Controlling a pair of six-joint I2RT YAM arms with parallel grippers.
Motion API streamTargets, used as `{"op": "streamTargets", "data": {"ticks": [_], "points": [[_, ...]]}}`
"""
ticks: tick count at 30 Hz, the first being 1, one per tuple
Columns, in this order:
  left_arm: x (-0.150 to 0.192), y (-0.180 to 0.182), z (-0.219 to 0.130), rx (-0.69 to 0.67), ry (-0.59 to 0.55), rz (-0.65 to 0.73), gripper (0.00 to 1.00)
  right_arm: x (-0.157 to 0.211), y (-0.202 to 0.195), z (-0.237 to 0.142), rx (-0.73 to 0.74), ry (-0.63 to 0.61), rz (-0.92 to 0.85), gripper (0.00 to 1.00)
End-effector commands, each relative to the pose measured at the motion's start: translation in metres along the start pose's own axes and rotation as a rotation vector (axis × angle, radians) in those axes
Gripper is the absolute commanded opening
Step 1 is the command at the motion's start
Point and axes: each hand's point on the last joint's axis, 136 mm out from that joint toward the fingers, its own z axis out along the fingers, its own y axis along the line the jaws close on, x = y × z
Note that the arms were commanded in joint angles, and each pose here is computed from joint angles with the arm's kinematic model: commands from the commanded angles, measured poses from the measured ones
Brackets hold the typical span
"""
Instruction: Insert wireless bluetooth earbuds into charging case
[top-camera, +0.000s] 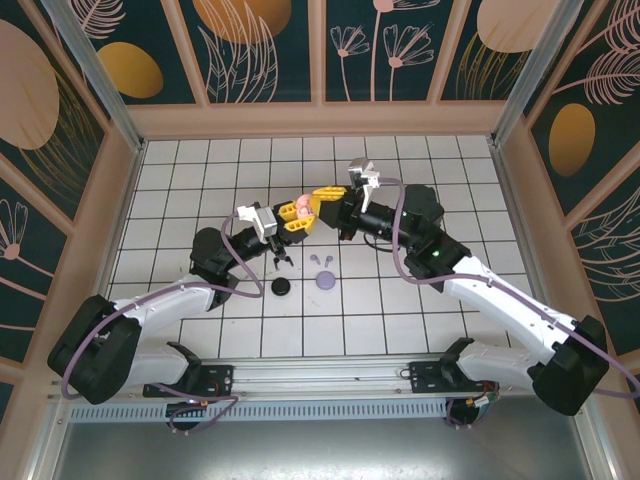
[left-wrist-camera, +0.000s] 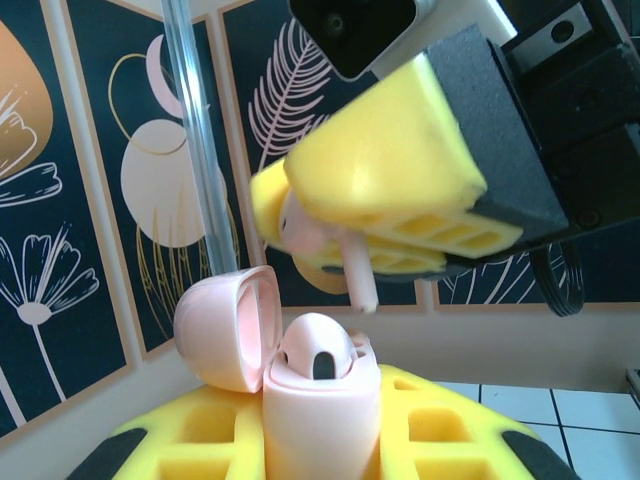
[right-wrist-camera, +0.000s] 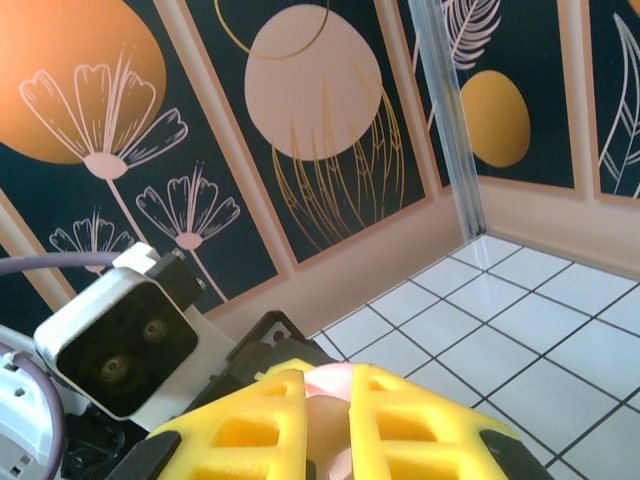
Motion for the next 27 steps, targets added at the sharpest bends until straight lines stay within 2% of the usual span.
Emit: {"op": "streamTargets", "data": {"ticks": [1, 27], "points": [[-0.015, -0.003, 0.006, 0.025, -0.045, 0.024, 0.0, -0.038, 0.016, -0.008, -0.024, -0.115, -0.041, 0.14], [-0.02, -0.001, 0.009, 0.022, -0.058, 0.036, 0.0, -0.001, -0.012, 0.011, 0.049, -0.024, 0.0, 0.11]]}}
